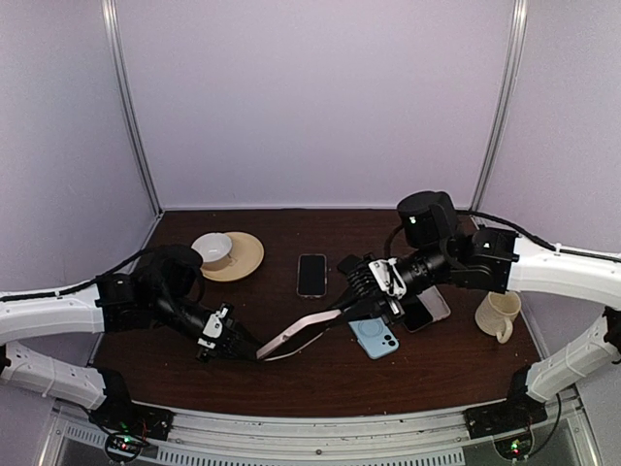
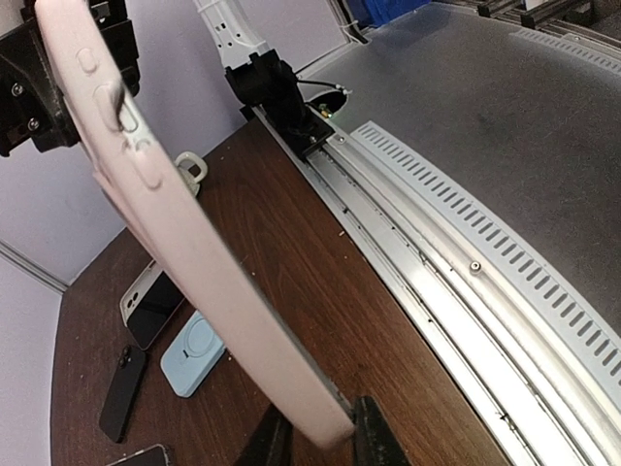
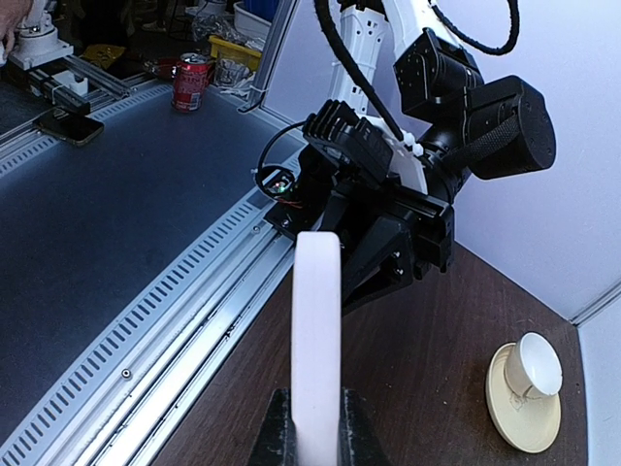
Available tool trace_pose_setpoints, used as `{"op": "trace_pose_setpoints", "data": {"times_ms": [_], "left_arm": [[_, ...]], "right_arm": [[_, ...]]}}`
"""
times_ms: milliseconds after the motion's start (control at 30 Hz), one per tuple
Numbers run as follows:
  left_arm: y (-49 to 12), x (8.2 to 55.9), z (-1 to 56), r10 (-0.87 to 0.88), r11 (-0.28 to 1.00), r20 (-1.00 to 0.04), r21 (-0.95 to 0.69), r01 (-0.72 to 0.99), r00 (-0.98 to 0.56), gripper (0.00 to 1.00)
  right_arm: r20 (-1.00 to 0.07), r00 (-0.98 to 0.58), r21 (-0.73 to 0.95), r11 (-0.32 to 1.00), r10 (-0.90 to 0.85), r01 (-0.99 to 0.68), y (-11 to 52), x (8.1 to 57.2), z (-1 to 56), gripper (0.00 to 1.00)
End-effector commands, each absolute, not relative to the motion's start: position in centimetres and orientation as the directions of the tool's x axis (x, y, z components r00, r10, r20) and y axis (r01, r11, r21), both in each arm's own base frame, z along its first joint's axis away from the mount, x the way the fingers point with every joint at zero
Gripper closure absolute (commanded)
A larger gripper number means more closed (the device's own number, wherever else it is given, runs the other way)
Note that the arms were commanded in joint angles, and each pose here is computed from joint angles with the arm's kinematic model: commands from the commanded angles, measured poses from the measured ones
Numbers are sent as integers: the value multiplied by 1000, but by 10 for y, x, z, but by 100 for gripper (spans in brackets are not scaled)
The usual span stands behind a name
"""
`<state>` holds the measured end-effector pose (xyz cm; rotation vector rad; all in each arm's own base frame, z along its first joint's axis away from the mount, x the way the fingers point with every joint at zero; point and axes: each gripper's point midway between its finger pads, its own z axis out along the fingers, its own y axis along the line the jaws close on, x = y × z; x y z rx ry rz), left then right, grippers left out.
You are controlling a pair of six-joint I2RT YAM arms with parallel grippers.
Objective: Take the phone out of the phone case
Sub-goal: Remove the top left corner of the phone case.
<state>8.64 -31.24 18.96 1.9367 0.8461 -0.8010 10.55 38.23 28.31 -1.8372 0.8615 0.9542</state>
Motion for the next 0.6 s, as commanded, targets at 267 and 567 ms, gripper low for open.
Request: {"op": "trace_pose_setpoints", "data": {"times_ms": [267, 567], "left_arm": [[-308, 65, 203, 128, -483, -779, 492, 724, 614, 85], [-305, 58, 199, 119, -522, -786, 471, 712, 607, 89]], "right_arm": [[-886, 459, -385, -459, -59, -801, 392, 89, 311, 100], [-894, 443, -358, -488, -66, -796, 398, 86, 305, 100]]}}
